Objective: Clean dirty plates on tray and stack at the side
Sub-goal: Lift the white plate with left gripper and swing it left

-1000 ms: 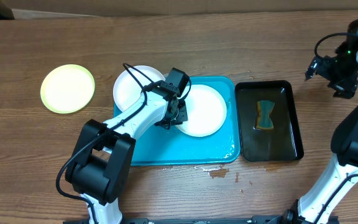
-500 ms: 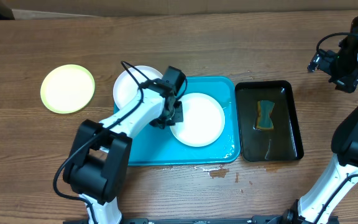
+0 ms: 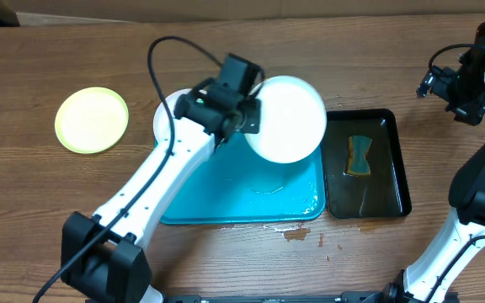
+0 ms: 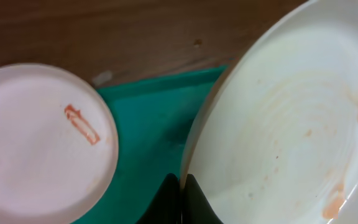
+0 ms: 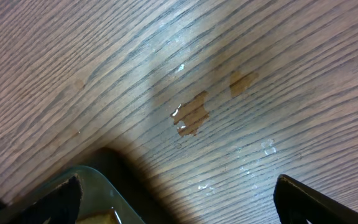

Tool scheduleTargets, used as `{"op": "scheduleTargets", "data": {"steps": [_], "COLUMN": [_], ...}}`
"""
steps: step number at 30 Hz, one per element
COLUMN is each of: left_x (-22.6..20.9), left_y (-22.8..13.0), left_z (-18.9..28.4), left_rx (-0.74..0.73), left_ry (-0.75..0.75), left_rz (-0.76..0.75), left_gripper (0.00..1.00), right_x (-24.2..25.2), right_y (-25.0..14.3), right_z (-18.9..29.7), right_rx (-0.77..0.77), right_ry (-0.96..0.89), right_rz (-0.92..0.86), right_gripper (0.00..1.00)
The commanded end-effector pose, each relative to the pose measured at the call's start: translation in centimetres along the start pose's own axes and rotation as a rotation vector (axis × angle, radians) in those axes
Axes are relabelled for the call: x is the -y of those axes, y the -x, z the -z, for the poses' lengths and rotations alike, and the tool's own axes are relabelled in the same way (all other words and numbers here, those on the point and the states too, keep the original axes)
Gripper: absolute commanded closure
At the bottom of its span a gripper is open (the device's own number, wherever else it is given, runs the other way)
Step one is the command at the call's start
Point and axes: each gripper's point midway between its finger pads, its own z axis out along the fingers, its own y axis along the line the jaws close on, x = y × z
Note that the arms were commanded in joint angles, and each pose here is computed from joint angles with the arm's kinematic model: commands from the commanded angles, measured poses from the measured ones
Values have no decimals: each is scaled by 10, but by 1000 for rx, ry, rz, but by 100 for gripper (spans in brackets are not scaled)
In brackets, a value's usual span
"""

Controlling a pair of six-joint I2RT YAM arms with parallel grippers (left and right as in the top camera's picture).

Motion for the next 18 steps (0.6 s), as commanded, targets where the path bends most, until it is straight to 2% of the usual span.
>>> {"op": "scheduleTargets", "data": {"steps": [1,5,9,18], "left_x": [28,59,86,154], "left_y": [22,32,39,25], "left_z": [17,28,47,73], "left_rx": [135,255,387,558], "left_ry": [34,80,192,406], "left_rz": [-138,-257,-381,-709], "left_gripper": [96,96,96,96], "right_x": [-3,-3,-3,-3], "right_y": [5,5,5,5], "right_z": [13,14,14,14], "right_rx": [37,37,37,37], "right_ry": [15,15,15,15], "right_rz": [-1,-2,-1,-2], "right_gripper": [0,0,0,0]}}
